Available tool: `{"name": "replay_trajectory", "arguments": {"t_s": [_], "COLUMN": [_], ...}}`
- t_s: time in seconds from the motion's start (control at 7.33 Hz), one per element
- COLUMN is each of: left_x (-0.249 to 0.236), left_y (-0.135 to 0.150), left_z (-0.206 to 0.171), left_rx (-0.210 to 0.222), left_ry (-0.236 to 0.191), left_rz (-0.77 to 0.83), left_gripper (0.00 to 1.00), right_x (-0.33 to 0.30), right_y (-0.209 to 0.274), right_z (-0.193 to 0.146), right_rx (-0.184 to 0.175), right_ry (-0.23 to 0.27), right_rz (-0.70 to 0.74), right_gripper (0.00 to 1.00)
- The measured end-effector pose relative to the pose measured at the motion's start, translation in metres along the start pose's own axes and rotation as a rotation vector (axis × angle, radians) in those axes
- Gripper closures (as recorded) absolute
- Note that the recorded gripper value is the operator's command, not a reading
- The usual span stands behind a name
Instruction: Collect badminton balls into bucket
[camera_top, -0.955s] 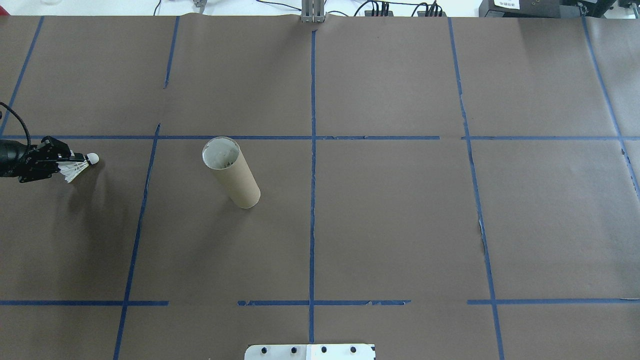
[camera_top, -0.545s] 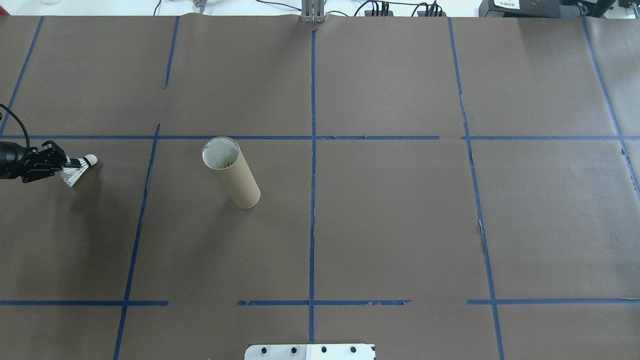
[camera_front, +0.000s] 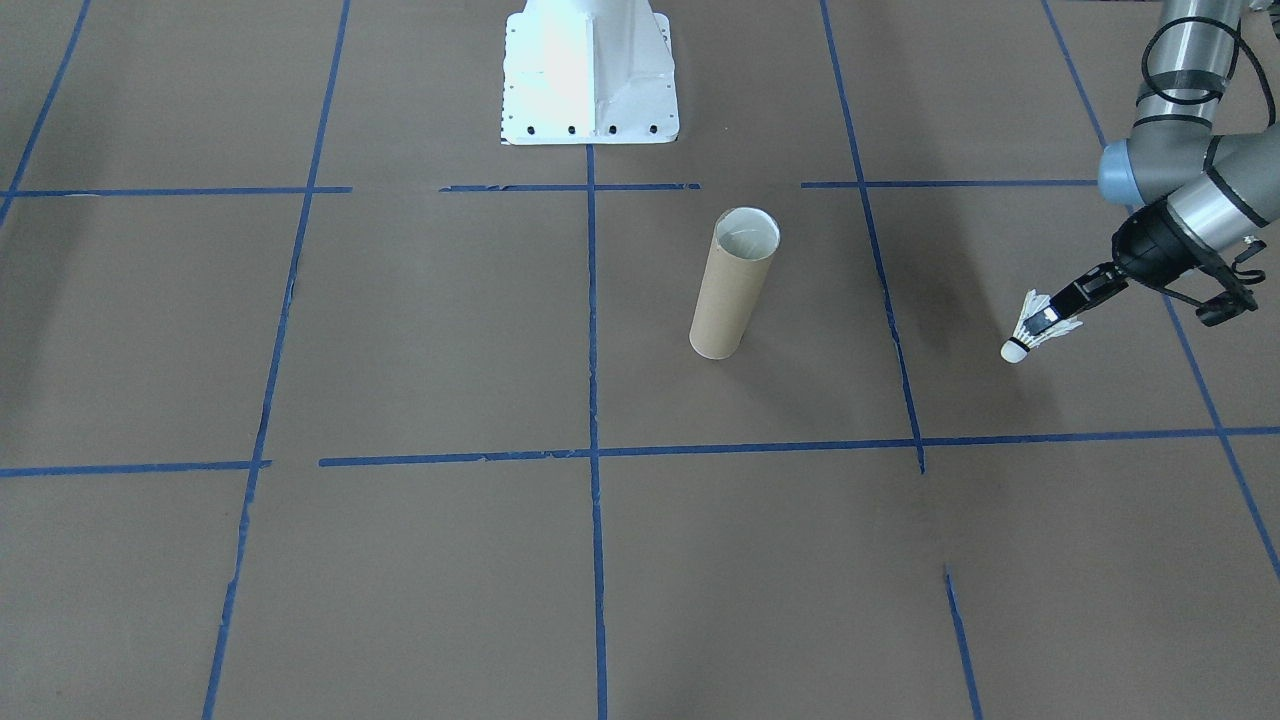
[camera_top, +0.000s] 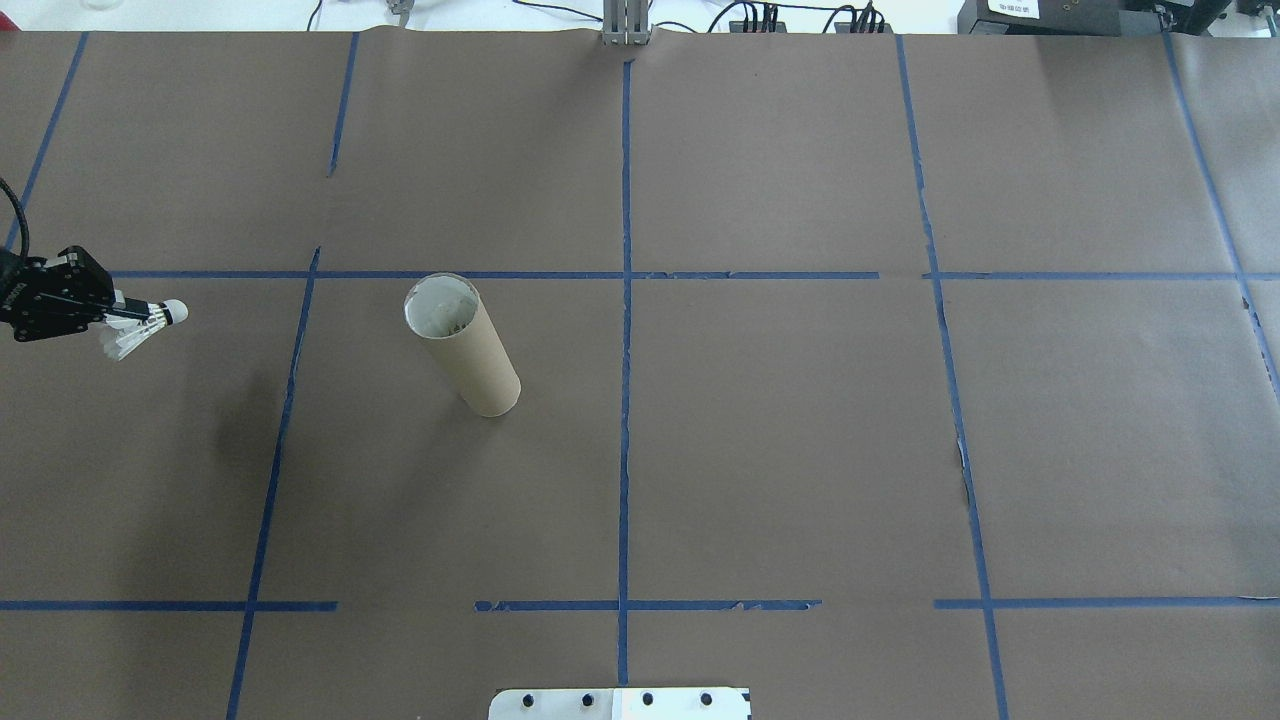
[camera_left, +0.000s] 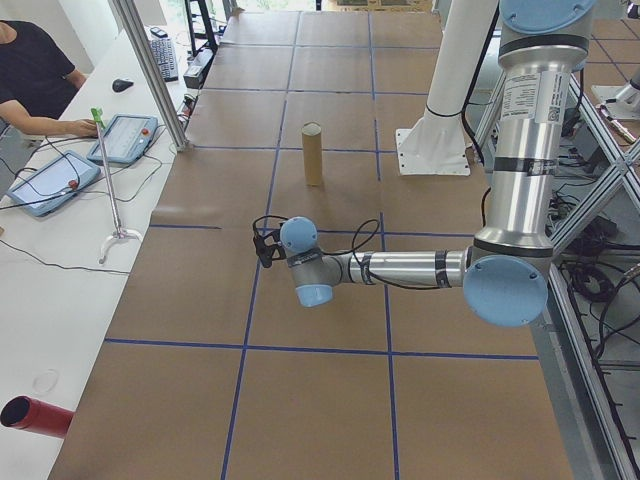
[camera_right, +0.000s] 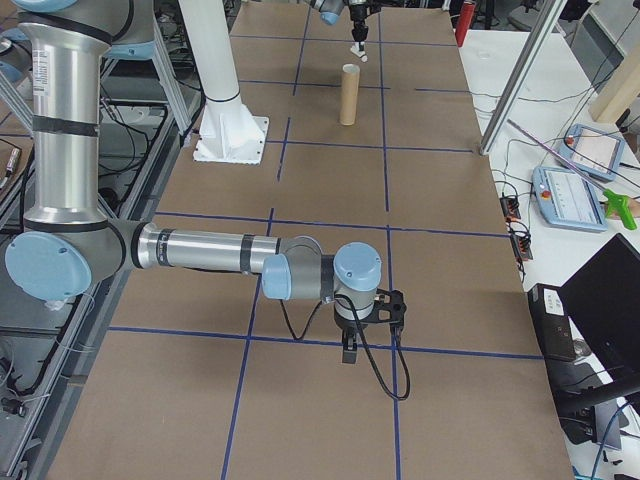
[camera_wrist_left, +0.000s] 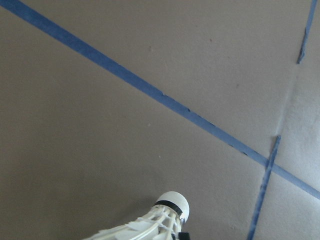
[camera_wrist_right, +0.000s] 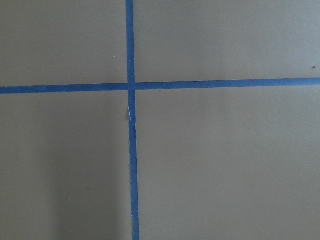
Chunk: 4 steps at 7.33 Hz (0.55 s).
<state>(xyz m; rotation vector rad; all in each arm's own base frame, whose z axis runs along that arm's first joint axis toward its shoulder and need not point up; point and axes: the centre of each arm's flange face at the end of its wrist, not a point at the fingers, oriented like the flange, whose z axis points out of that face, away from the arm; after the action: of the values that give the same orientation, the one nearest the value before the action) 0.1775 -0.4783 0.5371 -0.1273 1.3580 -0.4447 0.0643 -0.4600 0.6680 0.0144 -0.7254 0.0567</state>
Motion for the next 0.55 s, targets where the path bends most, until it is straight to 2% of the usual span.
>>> {"name": "replay_trajectory", "arguments": {"t_s": [0.14, 0.27, 0.55], "left_x": [0.041, 0.079, 0.118], "left_y": [0.015, 0.034, 0.056], "left_z": [-0.023, -0.043, -0.075], "left_rx": [-0.023, -0.027, 0.014], "left_ry": [0.022, 0.046, 0.083], "left_rz": [0.021, 0.081, 0.31], "left_gripper": [1.0, 1.0, 1.0], "right_x": [0.0, 0.0, 0.0], "right_y": [0.0, 0.0, 0.0], "right_z": [0.0, 0.0, 0.0], "right_rx": [0.0, 0.0, 0.0], "right_ry": [0.0, 0.0, 0.0], "right_rz": [0.0, 0.0, 0.0], "right_gripper": [0.0, 0.0, 0.0]}}
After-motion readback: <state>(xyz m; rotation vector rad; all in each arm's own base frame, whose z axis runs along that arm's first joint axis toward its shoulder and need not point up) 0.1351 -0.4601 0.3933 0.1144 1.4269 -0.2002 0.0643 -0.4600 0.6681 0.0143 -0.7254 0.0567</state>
